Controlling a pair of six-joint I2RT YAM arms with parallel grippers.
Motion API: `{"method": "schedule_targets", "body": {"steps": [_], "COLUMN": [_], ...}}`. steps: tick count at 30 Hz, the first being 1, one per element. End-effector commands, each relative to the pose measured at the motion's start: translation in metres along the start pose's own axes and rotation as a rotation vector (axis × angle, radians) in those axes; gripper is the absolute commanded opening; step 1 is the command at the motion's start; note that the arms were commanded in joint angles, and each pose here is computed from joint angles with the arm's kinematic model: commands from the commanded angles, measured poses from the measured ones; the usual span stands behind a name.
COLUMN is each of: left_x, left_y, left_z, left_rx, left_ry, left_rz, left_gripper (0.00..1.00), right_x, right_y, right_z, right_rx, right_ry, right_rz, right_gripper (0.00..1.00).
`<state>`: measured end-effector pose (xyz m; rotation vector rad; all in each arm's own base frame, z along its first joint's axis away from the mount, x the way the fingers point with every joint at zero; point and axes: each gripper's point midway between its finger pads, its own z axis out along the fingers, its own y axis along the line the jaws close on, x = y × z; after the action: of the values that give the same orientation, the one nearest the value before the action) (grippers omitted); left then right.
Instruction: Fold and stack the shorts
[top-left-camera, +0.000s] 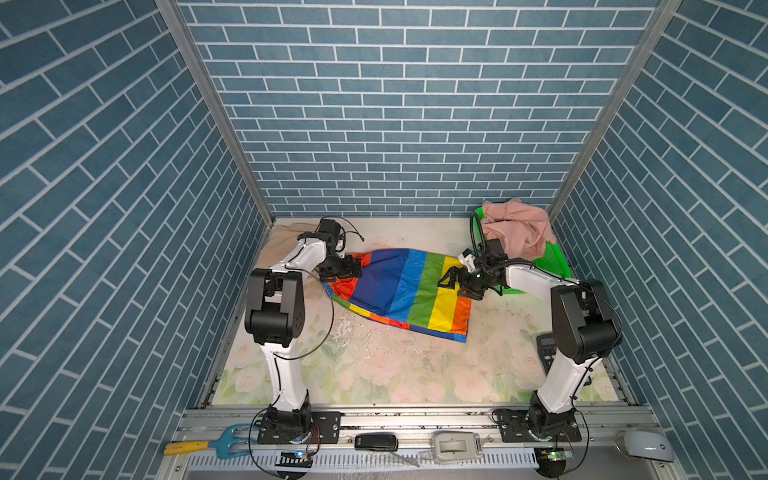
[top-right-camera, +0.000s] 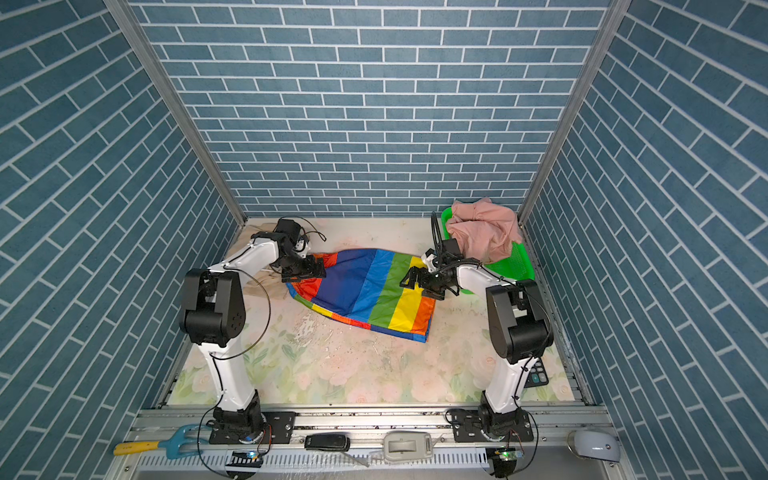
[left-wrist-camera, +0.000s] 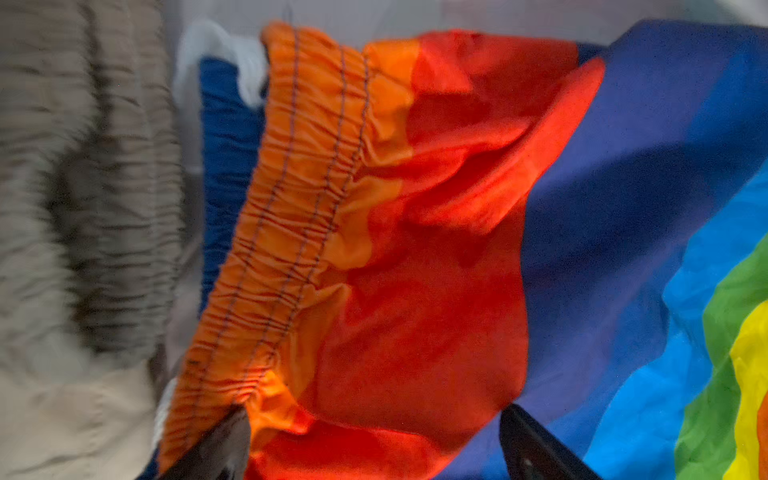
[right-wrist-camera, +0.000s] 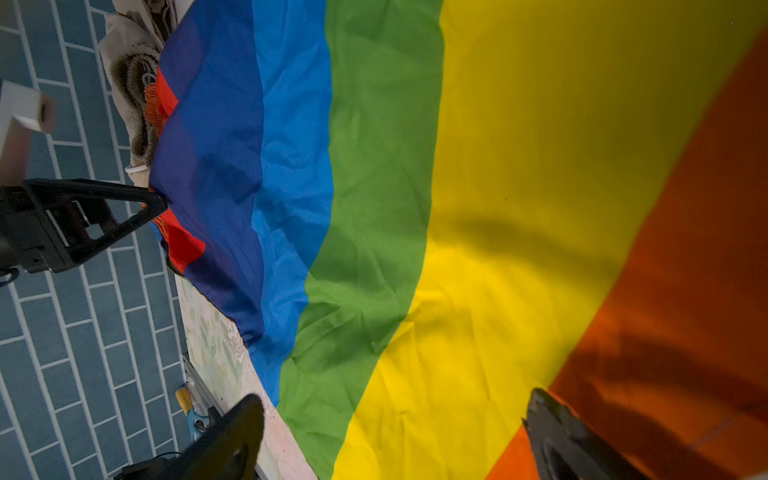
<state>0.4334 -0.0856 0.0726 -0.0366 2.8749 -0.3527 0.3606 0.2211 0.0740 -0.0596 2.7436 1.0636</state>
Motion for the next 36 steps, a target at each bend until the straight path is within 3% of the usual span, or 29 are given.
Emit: {"method": "schedule_targets", "body": {"steps": [1,11,18,28,36], "left_x": [-0.002,0.014,0.020,0.013,0.028], "left_y": [0.021,0.030,0.023,0.038,0.020], "left_z": [-0.017,0.015,0.028,0.032,0.054], "left_rx": [-0.093,-0.083,-0.036,-0.112,0.002], "left_ry": [-0.008,0.088,0.120,0.118,0.175], "left_rz": [0.025,0.011,0.007,0.011,-0.019], "left_gripper": [0.96,0.93,0.85,0.90,0.81], "right_x": [0.007,0.009,0.012,0.016,0.016], "right_y": [-0.002,-0.003,-0.005,-0.006,-0.007], "right_z": [-0.003,0.002,0.002,0.001,0.002], "right_rx": [0.005,-0.016,-0.012,-0.013,-0.015], "right_ry": [0.009,0.008,0.013,0.015,0.011], "right_rz": [-0.021,-0.001,-0.001,-0.002,0.001], "right_gripper": [0.99,0.99,0.99,0.99,0.99]}}
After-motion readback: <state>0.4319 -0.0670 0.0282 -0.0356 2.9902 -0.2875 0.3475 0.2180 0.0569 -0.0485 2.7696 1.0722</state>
